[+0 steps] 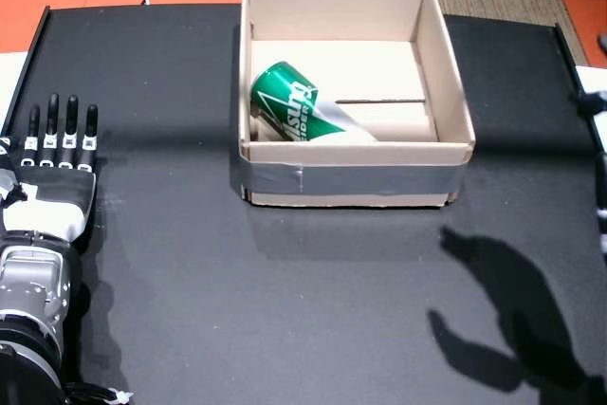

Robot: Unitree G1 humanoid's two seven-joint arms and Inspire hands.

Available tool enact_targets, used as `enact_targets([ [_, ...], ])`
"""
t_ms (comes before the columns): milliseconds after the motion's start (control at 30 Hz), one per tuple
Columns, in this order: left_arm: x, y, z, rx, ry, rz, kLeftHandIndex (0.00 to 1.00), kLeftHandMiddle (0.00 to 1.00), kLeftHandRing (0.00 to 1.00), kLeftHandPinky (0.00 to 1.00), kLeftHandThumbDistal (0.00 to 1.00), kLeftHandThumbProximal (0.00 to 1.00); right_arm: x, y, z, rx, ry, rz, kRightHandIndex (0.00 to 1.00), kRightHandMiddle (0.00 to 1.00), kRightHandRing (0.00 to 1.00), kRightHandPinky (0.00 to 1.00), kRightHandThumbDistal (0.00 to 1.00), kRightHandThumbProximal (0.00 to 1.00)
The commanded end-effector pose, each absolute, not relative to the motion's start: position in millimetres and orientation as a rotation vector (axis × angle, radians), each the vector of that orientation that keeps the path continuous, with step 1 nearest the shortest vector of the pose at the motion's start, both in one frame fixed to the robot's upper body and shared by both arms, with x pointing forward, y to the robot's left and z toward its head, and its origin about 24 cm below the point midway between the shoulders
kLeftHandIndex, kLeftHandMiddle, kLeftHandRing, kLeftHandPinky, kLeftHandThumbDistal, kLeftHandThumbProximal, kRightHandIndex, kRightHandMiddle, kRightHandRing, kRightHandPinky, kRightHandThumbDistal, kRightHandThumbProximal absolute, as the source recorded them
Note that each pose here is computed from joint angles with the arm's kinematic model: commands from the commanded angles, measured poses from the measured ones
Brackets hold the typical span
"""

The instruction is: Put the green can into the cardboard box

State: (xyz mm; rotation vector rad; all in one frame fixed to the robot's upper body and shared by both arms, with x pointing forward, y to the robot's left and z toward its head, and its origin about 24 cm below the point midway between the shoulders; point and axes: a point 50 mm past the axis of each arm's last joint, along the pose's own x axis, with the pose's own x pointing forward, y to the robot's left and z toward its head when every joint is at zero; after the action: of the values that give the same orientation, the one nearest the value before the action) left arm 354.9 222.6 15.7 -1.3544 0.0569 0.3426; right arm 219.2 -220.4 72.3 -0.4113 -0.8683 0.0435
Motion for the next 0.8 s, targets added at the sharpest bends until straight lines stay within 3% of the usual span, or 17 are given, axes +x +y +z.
enact_targets([
  [0, 350, 226, 10, -1.353, 0.079, 0.366, 0.56, 0.59, 0.72, 0.88, 0.00, 1.00, 214, -207, 57, -0.340, -0.862, 0.025, 0.45, 0.60, 0.80, 0.95, 0.54, 0.81],
  [33, 350, 227, 10, -1.350, 0.081, 0.368, 0.56, 0.59, 0.71, 0.88, 0.00, 1.00, 213, -200, 50, -0.306, -0.853, 0.023, 0.45, 0.62, 0.83, 0.97, 0.53, 0.85],
  [100, 351, 227, 11, -1.349, 0.084, 0.376, 0.56, 0.60, 0.70, 0.87, 0.00, 1.00, 212, -186, 38, -0.263, -0.830, -0.010, 0.45, 0.62, 0.84, 0.97, 0.59, 0.94],
  [267, 352, 228, 12, -1.345, 0.091, 0.383, 0.57, 0.60, 0.69, 0.88, 0.00, 1.00, 223, -169, 32, -0.274, -0.837, -0.135, 0.42, 0.59, 0.80, 0.92, 0.61, 0.88],
  [400, 352, 229, 13, -1.346, 0.083, 0.378, 0.60, 0.62, 0.71, 0.89, 0.00, 1.00, 236, -161, 24, -0.289, -0.786, -0.112, 0.43, 0.58, 0.80, 0.92, 0.54, 0.75],
  [500, 353, 229, 14, -1.340, 0.089, 0.380, 0.57, 0.60, 0.70, 0.88, 0.00, 1.00, 240, -159, 15, -0.288, -0.725, -0.110, 0.45, 0.60, 0.80, 0.90, 0.55, 0.67],
  [633, 353, 230, 14, -1.337, 0.085, 0.380, 0.56, 0.61, 0.71, 0.88, 0.00, 1.00, 241, -160, 15, -0.298, -0.722, -0.123, 0.44, 0.61, 0.81, 0.92, 0.52, 0.71],
  [767, 352, 231, 14, -1.339, 0.088, 0.384, 0.57, 0.60, 0.70, 0.87, 0.00, 1.00, 240, -161, 18, -0.285, -0.743, -0.133, 0.44, 0.61, 0.81, 0.92, 0.56, 0.72],
])
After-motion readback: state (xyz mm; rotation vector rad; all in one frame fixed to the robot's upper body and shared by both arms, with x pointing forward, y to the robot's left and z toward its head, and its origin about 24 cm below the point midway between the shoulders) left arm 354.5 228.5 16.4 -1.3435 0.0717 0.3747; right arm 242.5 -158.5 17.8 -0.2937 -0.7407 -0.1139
